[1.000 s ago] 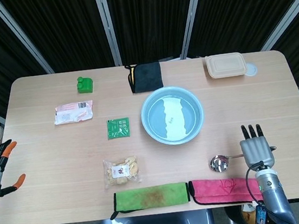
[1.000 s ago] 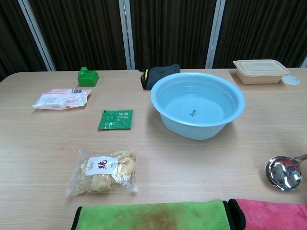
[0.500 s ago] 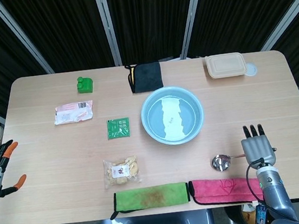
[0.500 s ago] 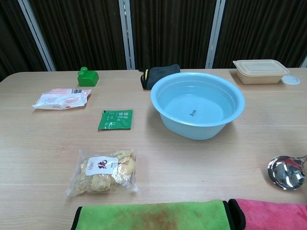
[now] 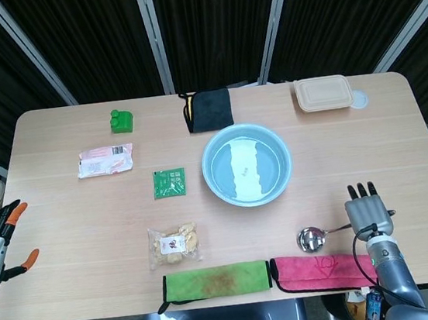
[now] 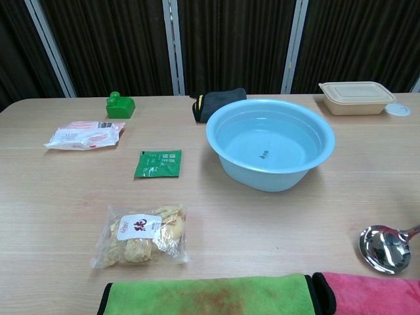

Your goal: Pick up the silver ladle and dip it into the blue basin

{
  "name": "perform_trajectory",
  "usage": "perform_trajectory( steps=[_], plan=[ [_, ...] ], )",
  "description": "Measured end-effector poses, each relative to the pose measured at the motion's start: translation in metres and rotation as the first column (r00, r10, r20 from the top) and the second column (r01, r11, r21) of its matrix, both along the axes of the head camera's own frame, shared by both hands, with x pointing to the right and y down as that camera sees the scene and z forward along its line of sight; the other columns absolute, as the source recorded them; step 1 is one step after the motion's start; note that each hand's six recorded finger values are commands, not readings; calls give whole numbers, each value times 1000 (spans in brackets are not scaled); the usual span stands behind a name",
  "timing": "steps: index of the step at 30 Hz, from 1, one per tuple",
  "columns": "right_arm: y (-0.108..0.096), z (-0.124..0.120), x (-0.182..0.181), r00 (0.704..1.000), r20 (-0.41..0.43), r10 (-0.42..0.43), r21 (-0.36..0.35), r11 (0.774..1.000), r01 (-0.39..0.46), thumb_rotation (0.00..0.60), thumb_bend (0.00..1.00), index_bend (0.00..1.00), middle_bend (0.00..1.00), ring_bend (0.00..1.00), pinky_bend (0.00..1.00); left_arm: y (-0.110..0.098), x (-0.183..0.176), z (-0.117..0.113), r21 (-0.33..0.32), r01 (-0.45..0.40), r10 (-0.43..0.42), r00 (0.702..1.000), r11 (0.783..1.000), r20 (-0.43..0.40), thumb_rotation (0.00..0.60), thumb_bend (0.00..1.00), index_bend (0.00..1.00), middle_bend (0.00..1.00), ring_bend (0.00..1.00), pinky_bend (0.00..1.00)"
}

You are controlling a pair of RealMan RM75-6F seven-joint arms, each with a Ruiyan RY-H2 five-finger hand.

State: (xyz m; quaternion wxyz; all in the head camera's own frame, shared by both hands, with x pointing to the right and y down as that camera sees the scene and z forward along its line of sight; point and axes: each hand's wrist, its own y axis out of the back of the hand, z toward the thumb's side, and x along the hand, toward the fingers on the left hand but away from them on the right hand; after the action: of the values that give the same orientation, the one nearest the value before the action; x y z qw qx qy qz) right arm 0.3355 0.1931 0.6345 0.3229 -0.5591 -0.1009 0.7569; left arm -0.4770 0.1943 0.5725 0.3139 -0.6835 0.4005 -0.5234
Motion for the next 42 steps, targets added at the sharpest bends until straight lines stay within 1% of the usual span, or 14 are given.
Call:
perform_trajectory(
  steps=[5,13,17,23,29,35,40,42],
  plan=[
    [-2,-11,-4,1000,-9,-20,-12,1000,20,600,532,726,76,0,0,0,0,-1,1,-1,1,1000,1000,-3,600,311,0,0,0,0],
    [1,-34,-9,999,-18,-28,-16,999,28,600,532,732,85,0,0,1,2,-3,3,-8,8,1000,1000,-18,600,311,0,0,0,0],
    [0,-39,-10,1000,-8,-12,-25,1000,12,600,533,737,91,0,0,2,2,-4,6,-7,7,1000,1000,-25,600,311,0,0,0,0],
    [1,-40,-15,999,38,23,-58,998,-21,600,533,738,93,0,0,2,1,-7,9,-5,5,999,1000,-37,600,312,0,0,0,0],
    [1,-40,-17,995,77,65,-114,992,-56,600,535,742,97,0,0,3,1,-8,8,-9,9,999,1000,-41,600,311,0,0,0,0],
    [-6,-42,-14,987,101,128,-175,979,-110,600,535,744,104,0,0,4,3,-6,2,-17,17,999,1000,-42,600,311,0,0,0,0],
    [-14,-43,-9,968,128,215,-228,957,-182,600,536,744,105,0,0,6,6,-5,-7,-30,29,999,1000,-44,600,311,0,0,0,0],
    [-21,-45,-7,957,144,251,-245,946,-211,600,536,744,106,0,0,6,7,-5,-8,-33,33,999,999,-42,600,310,0,0,0,0]
  ],
)
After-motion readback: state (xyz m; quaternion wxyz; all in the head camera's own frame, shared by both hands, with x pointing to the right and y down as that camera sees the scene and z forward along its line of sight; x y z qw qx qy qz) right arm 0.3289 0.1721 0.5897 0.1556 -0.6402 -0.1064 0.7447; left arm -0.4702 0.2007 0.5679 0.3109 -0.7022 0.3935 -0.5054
